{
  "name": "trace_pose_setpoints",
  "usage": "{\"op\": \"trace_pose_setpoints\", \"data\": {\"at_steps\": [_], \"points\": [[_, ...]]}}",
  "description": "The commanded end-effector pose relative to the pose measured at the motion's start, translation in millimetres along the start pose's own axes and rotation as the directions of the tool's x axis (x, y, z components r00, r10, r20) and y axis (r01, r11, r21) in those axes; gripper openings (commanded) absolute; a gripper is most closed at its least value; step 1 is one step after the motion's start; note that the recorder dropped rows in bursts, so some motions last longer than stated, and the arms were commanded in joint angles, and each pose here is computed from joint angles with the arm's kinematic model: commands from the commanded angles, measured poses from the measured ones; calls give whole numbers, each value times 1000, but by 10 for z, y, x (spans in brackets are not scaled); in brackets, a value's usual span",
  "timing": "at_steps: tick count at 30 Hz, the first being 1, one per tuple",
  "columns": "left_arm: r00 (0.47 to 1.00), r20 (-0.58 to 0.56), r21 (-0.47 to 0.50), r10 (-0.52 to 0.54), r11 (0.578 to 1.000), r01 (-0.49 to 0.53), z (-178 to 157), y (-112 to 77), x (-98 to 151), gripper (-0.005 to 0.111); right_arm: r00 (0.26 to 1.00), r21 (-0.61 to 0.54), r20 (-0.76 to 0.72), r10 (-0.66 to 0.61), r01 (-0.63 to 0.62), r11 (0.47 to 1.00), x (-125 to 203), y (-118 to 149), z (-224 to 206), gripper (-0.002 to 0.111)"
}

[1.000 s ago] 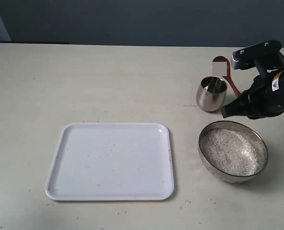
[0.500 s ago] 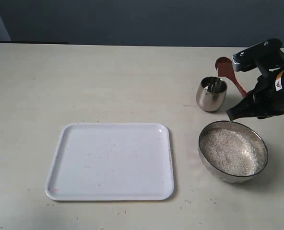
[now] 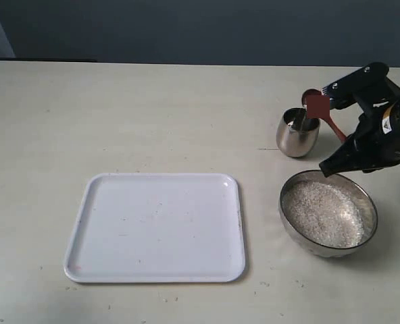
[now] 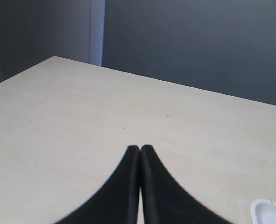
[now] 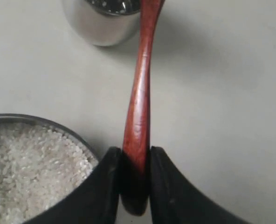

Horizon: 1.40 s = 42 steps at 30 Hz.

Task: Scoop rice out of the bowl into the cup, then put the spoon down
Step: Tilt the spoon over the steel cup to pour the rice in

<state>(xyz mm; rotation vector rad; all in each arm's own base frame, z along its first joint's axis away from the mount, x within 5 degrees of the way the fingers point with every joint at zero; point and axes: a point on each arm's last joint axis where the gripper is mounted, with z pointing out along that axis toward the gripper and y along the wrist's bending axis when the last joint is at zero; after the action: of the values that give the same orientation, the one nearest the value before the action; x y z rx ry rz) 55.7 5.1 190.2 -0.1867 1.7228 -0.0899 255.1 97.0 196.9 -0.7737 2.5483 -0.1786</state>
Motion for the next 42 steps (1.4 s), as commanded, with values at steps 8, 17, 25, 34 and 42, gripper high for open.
{"op": "trace_pose_setpoints", "data": {"at_steps": [8,17,25,34,42], "points": [[1000,18,11,4,1000,-5,-5,-8,-21,1,998,30,22,-51,50,998,-34,-40,8,-1],[1000,18,11,4,1000,-5,-5,-8,-21,1,995,54,20,-94,93,994,-36,-57,7,-1],[1000,18,11,4,1000,-5,-5,-8,-21,1,983,74,18,-182,180,981,-58,16,-12,-1],[1000,18,11,4,1000,-5,-5,-8,-21,1,979,88,2,-205,204,975,-53,28,-18,-1],[1000,18,11,4,1000,-5,-5,-8,-21,1,977,122,-11,-213,213,970,-48,-5,-22,-1]]}}
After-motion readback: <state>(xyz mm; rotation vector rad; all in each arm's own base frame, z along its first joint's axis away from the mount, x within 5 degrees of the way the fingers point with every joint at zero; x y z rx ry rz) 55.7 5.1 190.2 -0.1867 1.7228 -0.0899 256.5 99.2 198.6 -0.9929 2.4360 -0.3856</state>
